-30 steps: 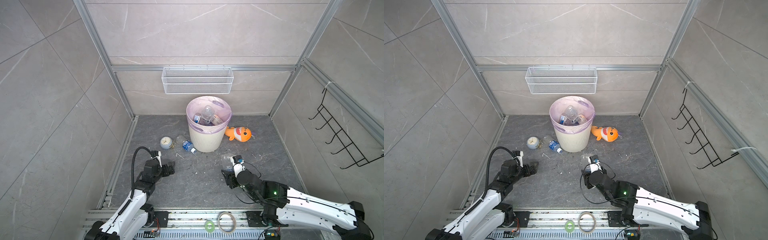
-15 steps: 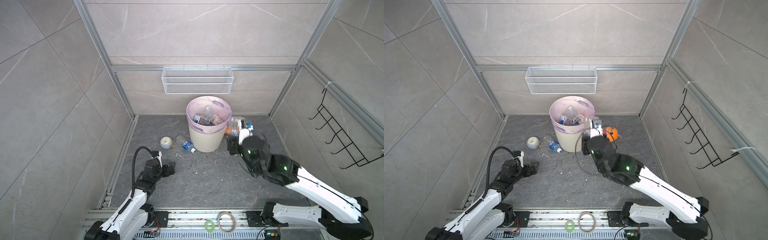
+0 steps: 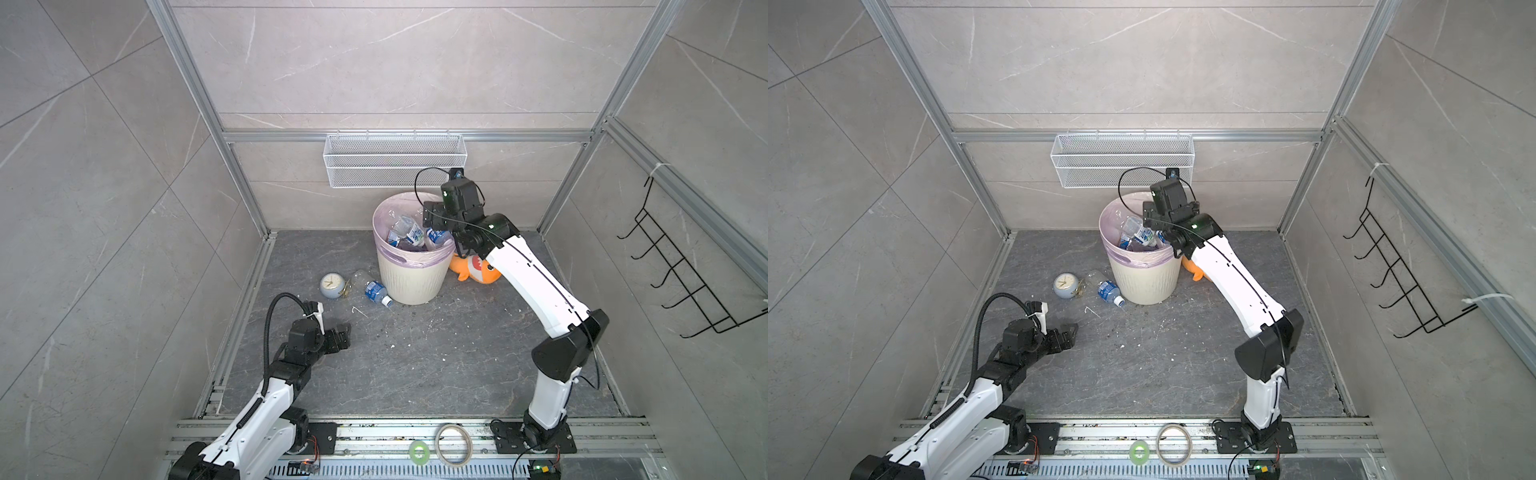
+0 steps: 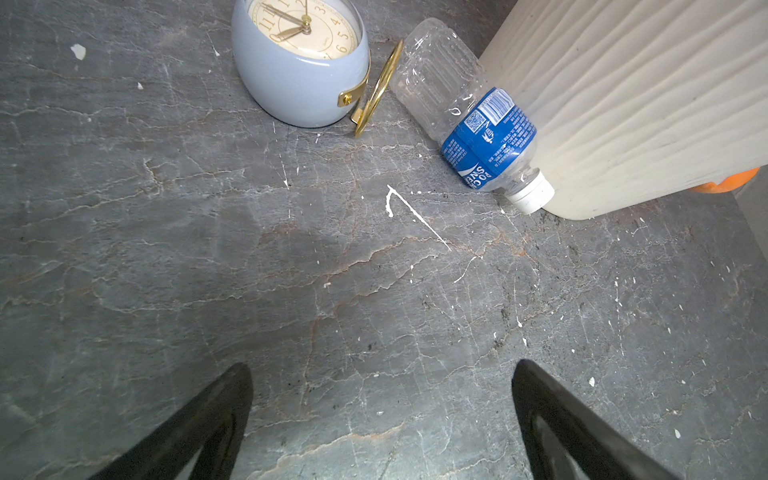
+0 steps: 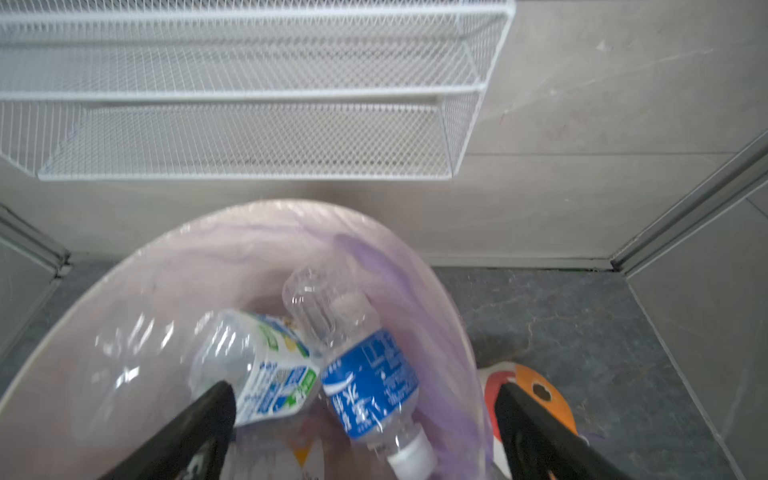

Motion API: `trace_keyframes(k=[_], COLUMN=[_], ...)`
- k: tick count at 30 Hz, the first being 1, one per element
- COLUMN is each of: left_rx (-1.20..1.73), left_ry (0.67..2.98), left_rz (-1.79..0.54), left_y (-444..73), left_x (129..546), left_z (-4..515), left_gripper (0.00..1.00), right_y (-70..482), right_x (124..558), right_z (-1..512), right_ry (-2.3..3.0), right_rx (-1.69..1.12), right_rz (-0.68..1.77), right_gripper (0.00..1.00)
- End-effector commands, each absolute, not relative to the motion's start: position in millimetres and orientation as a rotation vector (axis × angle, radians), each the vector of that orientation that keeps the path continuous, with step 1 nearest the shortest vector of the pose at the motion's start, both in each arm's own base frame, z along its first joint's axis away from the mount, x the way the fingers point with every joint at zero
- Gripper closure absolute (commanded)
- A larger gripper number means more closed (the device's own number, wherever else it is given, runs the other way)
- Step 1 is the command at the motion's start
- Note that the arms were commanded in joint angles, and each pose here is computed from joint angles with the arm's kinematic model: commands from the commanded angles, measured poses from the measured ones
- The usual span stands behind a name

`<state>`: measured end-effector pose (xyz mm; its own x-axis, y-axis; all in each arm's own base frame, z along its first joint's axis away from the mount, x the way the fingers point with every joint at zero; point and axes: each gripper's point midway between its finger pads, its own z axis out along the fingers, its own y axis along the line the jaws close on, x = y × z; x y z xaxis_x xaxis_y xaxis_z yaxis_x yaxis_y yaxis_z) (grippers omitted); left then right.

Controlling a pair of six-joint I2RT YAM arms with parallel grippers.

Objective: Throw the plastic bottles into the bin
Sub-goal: 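Open the right gripper to drop the bottle and draw it back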

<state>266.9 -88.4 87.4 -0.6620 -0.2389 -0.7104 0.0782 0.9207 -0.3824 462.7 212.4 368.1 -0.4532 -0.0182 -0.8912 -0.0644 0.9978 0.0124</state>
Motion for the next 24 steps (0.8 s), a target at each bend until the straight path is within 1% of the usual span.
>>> trace_keyframes(k=[1, 7, 14, 19, 24], left_rx=[-0.077, -0.075, -0.083, -0.091, -0.098], left_ry=[2.169, 2.169, 2.155, 2.155, 2.164], left_rz=[-0.501, -0.497, -0.49, -0.474, -0.46], left_y=[-94, -93, -91, -89, -87], left_x=[279, 279, 278, 279, 280], left_z=[112, 111, 114, 113, 113], left_gripper=[0.01, 0.0, 0.0, 0.0, 0.0], right_y=[206, 187, 161, 142, 129], right_x=[430, 390, 340, 303, 271], right_z=[420, 396, 348, 301, 243], right_ry=[1.924, 1.961, 2.033, 2.106, 2.185], right_rx=[-0.022, -0.035, -0.033, -0.018, -0.013], right_rz=[0.211, 0.244, 0.275, 0.293, 0.322], right_gripper=[0.01, 0.01, 0.01, 0.01, 0.01])
